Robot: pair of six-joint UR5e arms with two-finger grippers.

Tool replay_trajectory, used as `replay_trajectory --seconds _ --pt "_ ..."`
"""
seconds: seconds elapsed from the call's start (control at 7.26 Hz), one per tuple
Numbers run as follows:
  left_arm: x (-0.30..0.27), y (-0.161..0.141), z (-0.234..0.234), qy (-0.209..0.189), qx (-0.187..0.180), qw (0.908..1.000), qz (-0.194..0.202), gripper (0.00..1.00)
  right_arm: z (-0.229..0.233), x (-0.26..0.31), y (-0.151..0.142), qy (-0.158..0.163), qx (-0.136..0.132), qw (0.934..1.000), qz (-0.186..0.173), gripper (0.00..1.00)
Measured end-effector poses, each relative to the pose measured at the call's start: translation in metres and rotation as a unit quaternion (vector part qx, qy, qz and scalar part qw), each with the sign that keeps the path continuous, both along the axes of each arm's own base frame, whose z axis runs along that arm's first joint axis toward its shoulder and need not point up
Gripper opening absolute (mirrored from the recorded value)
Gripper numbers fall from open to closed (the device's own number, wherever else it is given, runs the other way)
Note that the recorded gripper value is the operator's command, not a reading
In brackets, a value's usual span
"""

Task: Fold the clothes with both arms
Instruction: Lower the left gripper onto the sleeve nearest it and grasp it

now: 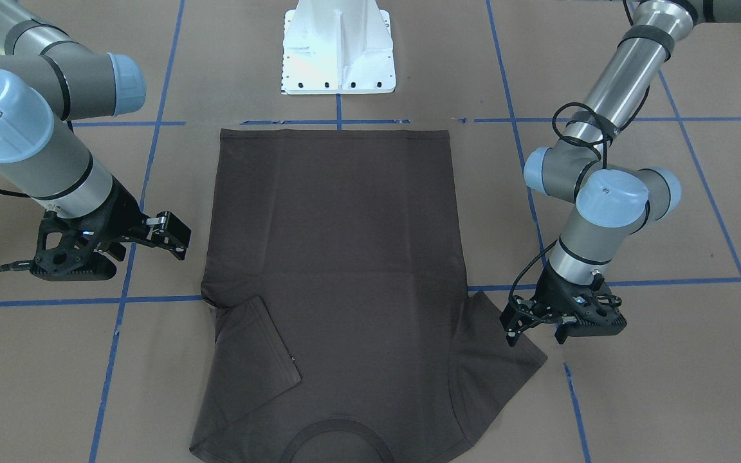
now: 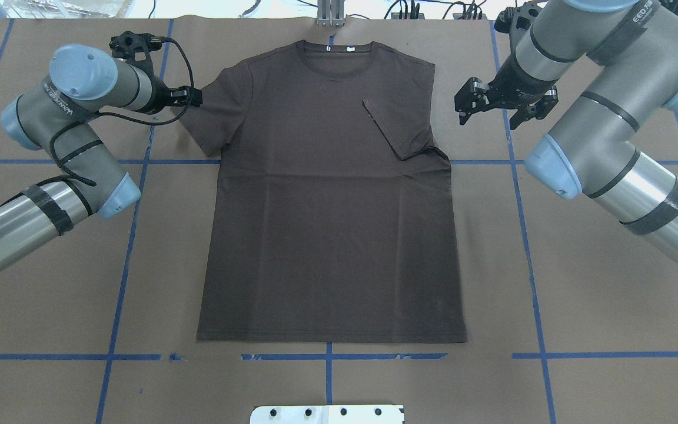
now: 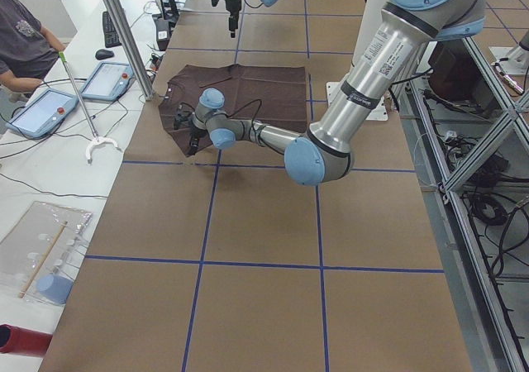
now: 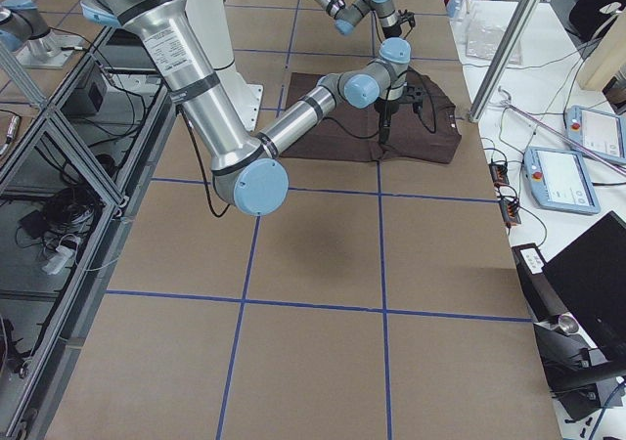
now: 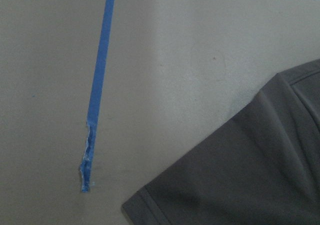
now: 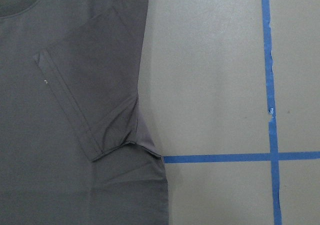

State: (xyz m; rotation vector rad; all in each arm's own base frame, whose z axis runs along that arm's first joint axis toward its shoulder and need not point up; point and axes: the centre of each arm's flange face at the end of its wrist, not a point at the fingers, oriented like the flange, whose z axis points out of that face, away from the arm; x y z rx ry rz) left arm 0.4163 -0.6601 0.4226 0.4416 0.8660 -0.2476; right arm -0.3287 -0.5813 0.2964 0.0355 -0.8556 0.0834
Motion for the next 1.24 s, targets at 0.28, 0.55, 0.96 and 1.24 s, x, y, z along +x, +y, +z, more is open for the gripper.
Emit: replay_trajectory --seconds 0.28,0.55,0.96,1.24 --pt "0.005 -0.011 0.008 -0.02 0.002 0.9997 -0.012 1.0 0.0 -0.001 0.0 0.0 -0.001 1.0 0.0 1.0" --pt "0.008 -0.016 0.013 -0.03 0.004 0.9994 -0.018 1.0 0.0 -0.001 -0.001 0.0 -0.001 1.0 0.0 1.0" --pt "0.017 -0.012 0.018 -0.03 0.006 0.9994 -0.013 0.97 0.0 -0.002 -0.001 0.0 -0.001 1.0 0.0 1.0" --pt "0.019 -0.011 0.018 -0.03 0.006 0.9995 -0.012 0.76 0.0 -0.002 -0.001 0.001 -0.001 1.0 0.0 1.0"
